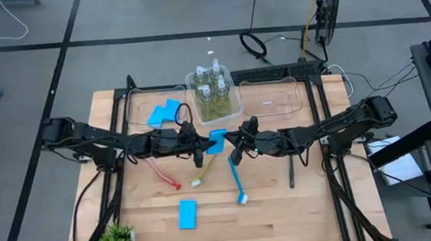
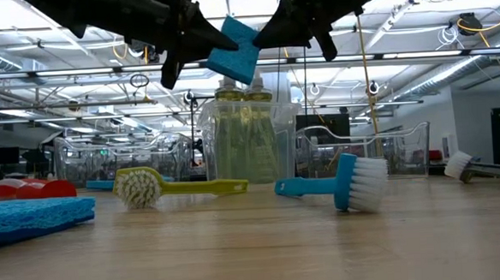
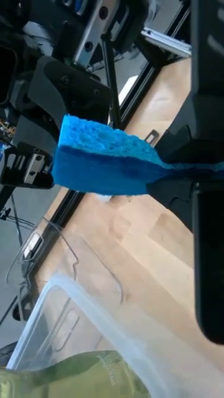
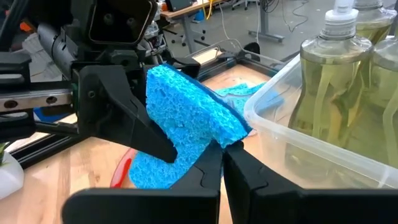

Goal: Pick & Place Kitchen Sink Supplies
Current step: Put the blue sponge into the left transparent bin

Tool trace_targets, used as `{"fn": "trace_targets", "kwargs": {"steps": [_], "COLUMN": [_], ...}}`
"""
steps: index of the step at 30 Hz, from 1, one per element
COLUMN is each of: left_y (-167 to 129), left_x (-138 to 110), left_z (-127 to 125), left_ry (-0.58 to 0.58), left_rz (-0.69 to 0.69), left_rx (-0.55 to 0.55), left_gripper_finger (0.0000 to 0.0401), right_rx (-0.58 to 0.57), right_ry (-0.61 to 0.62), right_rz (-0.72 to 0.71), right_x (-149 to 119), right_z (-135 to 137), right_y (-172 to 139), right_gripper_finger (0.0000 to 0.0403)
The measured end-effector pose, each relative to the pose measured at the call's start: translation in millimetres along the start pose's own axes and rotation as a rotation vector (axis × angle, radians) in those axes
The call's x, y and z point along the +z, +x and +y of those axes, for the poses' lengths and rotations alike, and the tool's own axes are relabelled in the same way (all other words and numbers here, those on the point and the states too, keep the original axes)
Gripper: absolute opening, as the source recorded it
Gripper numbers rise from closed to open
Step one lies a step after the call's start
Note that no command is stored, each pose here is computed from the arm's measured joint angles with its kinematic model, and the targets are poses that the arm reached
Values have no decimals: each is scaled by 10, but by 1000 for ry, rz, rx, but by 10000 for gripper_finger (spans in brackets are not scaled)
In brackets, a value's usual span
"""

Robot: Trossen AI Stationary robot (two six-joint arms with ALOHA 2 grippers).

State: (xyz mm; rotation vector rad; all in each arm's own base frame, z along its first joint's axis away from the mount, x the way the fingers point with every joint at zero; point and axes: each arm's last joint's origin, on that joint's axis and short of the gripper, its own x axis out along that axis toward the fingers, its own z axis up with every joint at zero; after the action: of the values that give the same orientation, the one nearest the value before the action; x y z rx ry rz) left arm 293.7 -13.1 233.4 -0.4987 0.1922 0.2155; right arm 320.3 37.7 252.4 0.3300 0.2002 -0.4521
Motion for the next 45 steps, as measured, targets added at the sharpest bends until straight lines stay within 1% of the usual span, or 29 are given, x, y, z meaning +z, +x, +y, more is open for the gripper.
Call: {"fn": "trace_targets", "kwargs": {"steps": [4,7,13,19,21,23,29,32,34,37,40,42,45], "left_y": [-1,-2,-24,-117,-187,-263,-591,-751,-860,-993,-1087,-1141,-1182], "left_x": [-10,-21,-29,30,44,98,245,312,324,377,424,445,473], "left_z": [0,5,32,68,105,125,220,282,344,423,506,579,697], "left_ry": [-3,-19,-36,-29,-20,-22,-24,-51,-67,-106,-142,-157,-192], "left_rz": [10,21,37,29,54,45,34,20,34,27,11,11,20], "left_rx": [-4,2,48,130,178,210,354,417,468,516,562,606,661], "left_gripper_finger": [9,9,9,8,8,8,8,8,8,8,8,8,8], "right_rx": [44,70,117,108,100,84,40,32,33,53,100,151,176], "right_ry": [-15,-26,-42,-68,-76,-97,-140,-156,-171,-198,-217,-224,-233], "right_rz": [26,39,96,154,168,200,262,285,298,321,341,331,310], "right_x": [-9,-8,20,79,98,110,135,147,157,173,200,248,317], "right_z": [8,14,2,-60,-82,-119,-213,-246,-265,-287,-300,-296,-319], "right_y": [1,-5,-85,-222,-267,-330,-471,-529,-565,-619,-679,-727,-814], "right_gripper_finger": [2,15,68,125,137,145,152,152,151,149,150,151,149]}}
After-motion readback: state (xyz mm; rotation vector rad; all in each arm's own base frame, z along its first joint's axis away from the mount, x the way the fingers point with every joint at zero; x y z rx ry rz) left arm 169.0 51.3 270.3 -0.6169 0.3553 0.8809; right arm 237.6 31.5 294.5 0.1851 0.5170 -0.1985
